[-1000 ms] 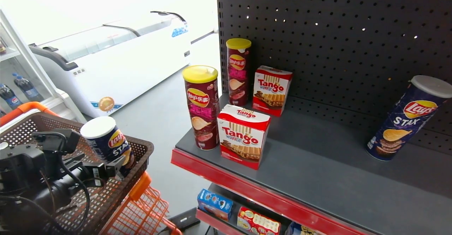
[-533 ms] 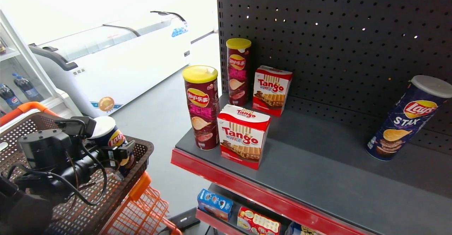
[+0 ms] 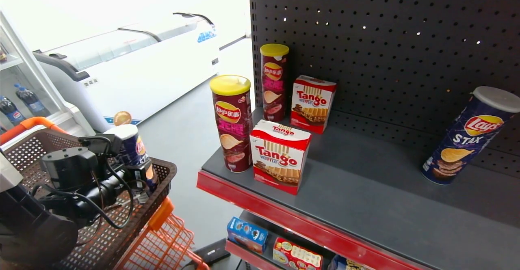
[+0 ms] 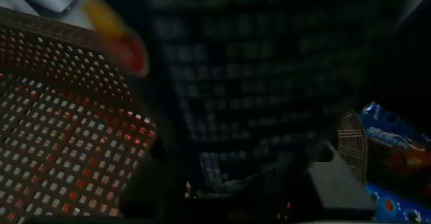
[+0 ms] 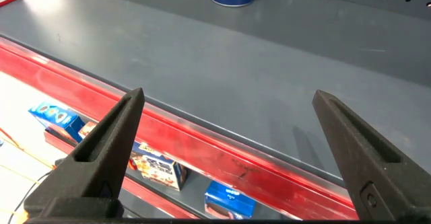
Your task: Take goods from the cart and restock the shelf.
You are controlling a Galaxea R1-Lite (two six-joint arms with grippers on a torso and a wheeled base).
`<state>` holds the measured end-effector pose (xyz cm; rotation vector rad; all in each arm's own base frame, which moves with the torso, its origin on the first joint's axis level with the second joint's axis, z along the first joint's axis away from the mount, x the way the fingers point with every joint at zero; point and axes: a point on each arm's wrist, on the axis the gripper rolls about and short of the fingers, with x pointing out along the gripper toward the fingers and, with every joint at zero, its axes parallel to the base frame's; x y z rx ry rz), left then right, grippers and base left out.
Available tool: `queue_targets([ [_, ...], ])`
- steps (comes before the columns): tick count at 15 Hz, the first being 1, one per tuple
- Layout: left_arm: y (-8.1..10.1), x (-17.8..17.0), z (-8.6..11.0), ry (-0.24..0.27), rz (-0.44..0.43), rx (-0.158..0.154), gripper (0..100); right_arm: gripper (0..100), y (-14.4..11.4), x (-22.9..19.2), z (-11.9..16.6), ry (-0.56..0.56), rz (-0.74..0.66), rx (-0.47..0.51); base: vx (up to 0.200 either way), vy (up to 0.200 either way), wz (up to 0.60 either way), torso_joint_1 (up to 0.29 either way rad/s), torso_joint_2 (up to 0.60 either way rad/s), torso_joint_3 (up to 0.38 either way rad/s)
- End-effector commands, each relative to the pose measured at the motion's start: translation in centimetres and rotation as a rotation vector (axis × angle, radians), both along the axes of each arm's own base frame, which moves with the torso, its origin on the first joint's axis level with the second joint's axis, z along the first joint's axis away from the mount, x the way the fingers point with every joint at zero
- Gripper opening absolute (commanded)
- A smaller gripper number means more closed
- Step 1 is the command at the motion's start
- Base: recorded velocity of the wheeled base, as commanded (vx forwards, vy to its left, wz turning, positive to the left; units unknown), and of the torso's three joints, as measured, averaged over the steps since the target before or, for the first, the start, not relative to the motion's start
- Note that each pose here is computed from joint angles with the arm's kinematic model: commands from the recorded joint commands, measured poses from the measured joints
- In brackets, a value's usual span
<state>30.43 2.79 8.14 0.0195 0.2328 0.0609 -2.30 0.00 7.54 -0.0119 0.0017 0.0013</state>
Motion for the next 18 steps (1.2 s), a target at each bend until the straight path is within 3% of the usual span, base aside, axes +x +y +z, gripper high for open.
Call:
queue_targets([
  [1,0.0,0.0,-0.1,0.004,0.001,0.000,0,100,0.0,0.0,0.0,0.001,0.000,0.000,0.000,0.000,0.00,0.000,0.00,0.000],
  [4,-0.6,-0.7,1.5,-0.051,-0.018,0.006,0,100,0.0,0.0,0.0,0.001,0.000,0.000,0.000,0.000,0.00,0.000,0.00,0.000],
  [8,-1.3,-3.4,7.0,-0.218,-0.045,0.053,0,100,0.0,0.0,0.0,0.001,0.000,0.000,0.000,0.000,0.00,0.000,0.00,0.000],
  [10,-1.9,-5.6,9.1,-0.243,-0.078,0.091,0,100,0.0,0.0,0.0,0.001,0.000,0.000,0.000,0.000,0.00,0.000,0.00,0.000],
  [11,-2.1,-6.1,9.5,-0.253,-0.087,0.094,0,100,0.0,0.0,0.0,0.001,0.000,0.000,0.000,0.000,0.00,0.000,0.00,0.000],
  [12,-2.5,-7.0,10.7,-0.301,-0.097,0.095,0,100,0.0,0.0,0.0,0.001,0.000,0.000,0.000,0.000,0.00,0.000,0.00,0.000],
  [16,-3.4,-9.0,12.2,-0.369,-0.134,0.092,0,100,0.0,0.0,0.0,0.001,0.000,0.000,0.000,0.000,0.00,0.000,0.00,0.000],
  [18,-3.5,-9.2,12.3,-0.385,-0.158,0.110,0,100,0.0,0.0,0.0,0.001,0.000,0.000,0.000,0.000,0.00,0.000,0.00,0.000],
])
